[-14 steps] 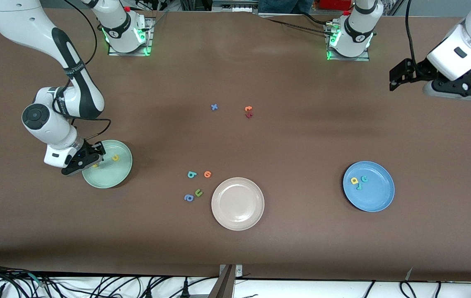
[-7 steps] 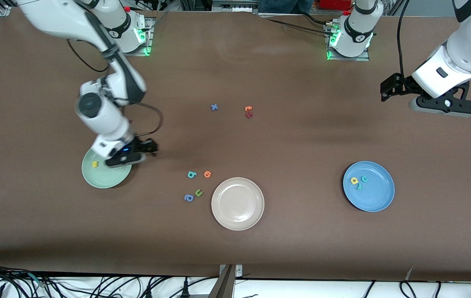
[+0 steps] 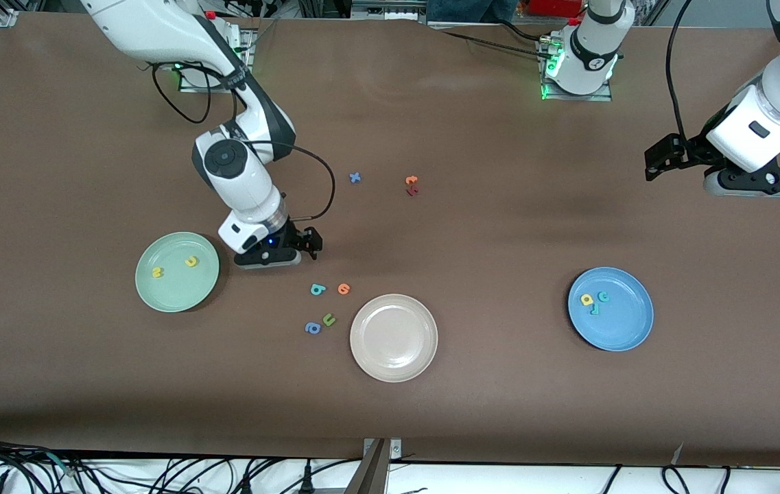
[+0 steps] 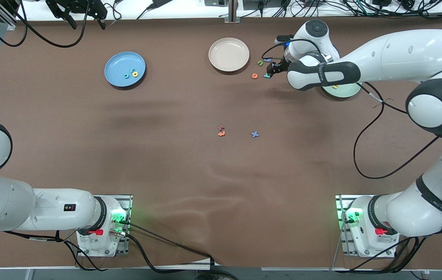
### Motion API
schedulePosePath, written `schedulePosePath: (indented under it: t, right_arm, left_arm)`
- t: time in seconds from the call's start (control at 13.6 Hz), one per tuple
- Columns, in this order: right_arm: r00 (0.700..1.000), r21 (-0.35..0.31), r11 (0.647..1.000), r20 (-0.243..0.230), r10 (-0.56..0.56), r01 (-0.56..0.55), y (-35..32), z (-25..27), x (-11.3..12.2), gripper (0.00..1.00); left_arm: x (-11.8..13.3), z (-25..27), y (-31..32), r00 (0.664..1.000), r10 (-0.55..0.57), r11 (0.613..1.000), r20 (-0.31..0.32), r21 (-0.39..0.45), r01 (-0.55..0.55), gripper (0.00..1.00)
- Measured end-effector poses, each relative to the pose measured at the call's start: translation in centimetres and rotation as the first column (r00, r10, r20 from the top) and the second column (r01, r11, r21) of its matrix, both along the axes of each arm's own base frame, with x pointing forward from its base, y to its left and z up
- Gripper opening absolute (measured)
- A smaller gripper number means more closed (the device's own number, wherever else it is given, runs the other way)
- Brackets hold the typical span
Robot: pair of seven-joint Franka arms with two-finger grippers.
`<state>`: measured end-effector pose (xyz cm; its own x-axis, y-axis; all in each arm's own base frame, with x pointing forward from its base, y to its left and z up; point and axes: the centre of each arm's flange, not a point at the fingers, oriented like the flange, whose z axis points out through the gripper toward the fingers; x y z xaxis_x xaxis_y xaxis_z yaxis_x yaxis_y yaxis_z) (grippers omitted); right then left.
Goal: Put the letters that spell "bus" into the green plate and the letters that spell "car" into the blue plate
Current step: 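Move the right gripper over to the teal b letter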
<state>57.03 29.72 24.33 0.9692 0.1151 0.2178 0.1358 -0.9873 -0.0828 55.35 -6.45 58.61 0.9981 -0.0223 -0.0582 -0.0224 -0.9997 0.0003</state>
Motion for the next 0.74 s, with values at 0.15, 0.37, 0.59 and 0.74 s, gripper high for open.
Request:
schedulePosePath:
  t: [0.15,0.37,0.59,0.74]
  right_arm:
    - [0.999,0.031,0.999,0.044,0.011,-0.012,0.5,-0.4,1.8,0.97]
    - [0.996,0.063,0.998,0.088,-0.003,-0.003,1.0,-0.4,3.8,0.97]
    - [0.973,-0.018,0.98,0.111,0.2,-0.199,0.2,-1.6,4.4,0.98]
    - [0.906,-0.093,0.913,0.117,0.407,-0.398,-0.1,-2.2,4.4,0.99]
  left_arm:
    - [0.0,0.1,0.0,1.0,-0.001,1.0,0.003,0.0,0.001,1.0]
    - [0.0,0.4,-0.4,1.0,-0.006,1.0,0.011,-0.001,0.006,1.0]
    - [-0.3,0.8,-0.4,1.0,-0.007,1.0,0.01,0.0,0.007,1.0]
    - [-0.3,0.9,-0.4,1.0,-0.008,1.0,0.013,0.0,0.008,1.0]
